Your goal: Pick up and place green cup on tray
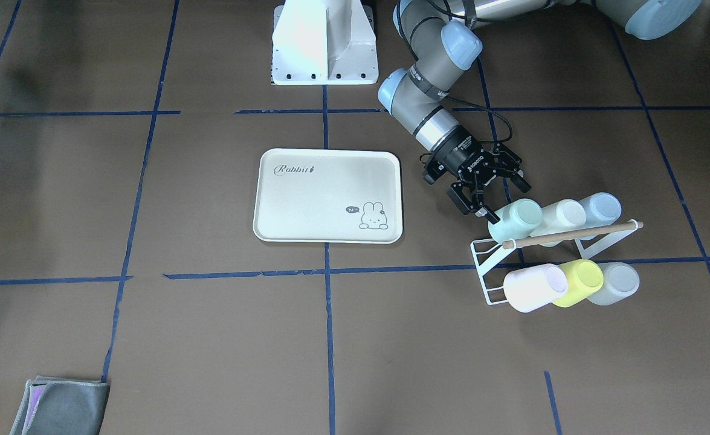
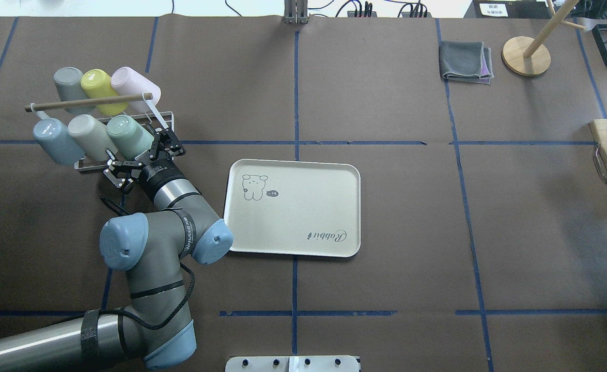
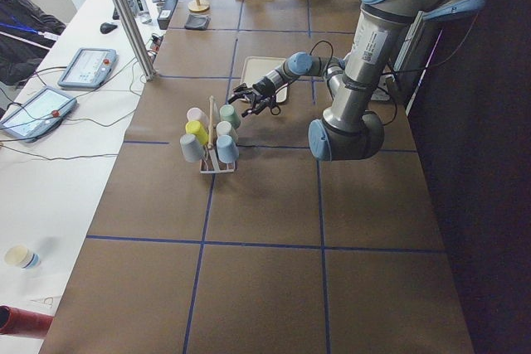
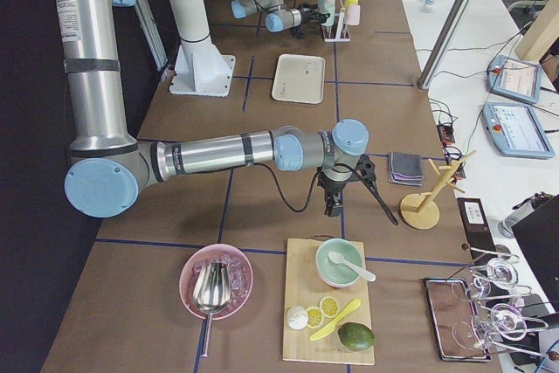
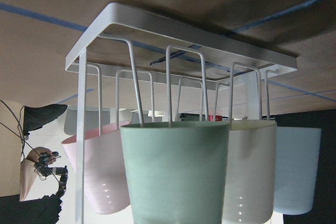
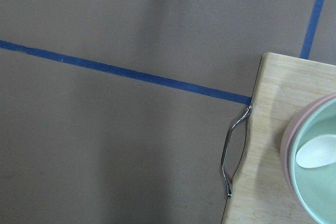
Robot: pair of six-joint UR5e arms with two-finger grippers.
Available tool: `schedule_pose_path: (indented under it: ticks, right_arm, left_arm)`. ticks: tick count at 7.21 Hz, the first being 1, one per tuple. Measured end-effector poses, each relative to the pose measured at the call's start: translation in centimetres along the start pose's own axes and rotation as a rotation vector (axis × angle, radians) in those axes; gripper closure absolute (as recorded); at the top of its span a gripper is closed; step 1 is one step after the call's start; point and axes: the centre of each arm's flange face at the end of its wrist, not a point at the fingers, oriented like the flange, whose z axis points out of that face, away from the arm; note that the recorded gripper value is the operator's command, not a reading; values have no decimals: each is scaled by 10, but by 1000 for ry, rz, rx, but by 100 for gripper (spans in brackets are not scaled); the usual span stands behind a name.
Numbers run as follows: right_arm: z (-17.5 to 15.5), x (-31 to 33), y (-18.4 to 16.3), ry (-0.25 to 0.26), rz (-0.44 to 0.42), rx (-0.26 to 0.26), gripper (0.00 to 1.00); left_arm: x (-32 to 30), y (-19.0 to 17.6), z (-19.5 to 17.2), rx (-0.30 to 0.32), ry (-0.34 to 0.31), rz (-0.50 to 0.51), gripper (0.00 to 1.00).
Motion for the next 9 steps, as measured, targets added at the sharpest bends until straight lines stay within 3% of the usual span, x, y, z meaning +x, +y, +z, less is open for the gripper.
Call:
schedule_pose_path:
  ticks: [3, 4, 5, 8, 9]
  right_arm:
    - [0, 0, -1, 0, 1, 0, 0]
    - [0, 0, -1, 0, 1, 0, 0]
    - [0, 0, -1, 0, 0, 1, 0]
    - [-1, -1, -2, 0, -1, 3, 0]
    - [-1, -1, -2, 0, -1, 3, 0]
  left_arm:
    - [-2, -17, 23, -27, -5, -5, 2]
    - [-2, -18, 25, -32, -5, -5, 7]
    - [-2, -18, 26, -34, -5, -6, 13]
    - [-3, -17, 28, -34, -6, -13, 48]
    - [-4, -14, 30, -36, -4, -19, 52]
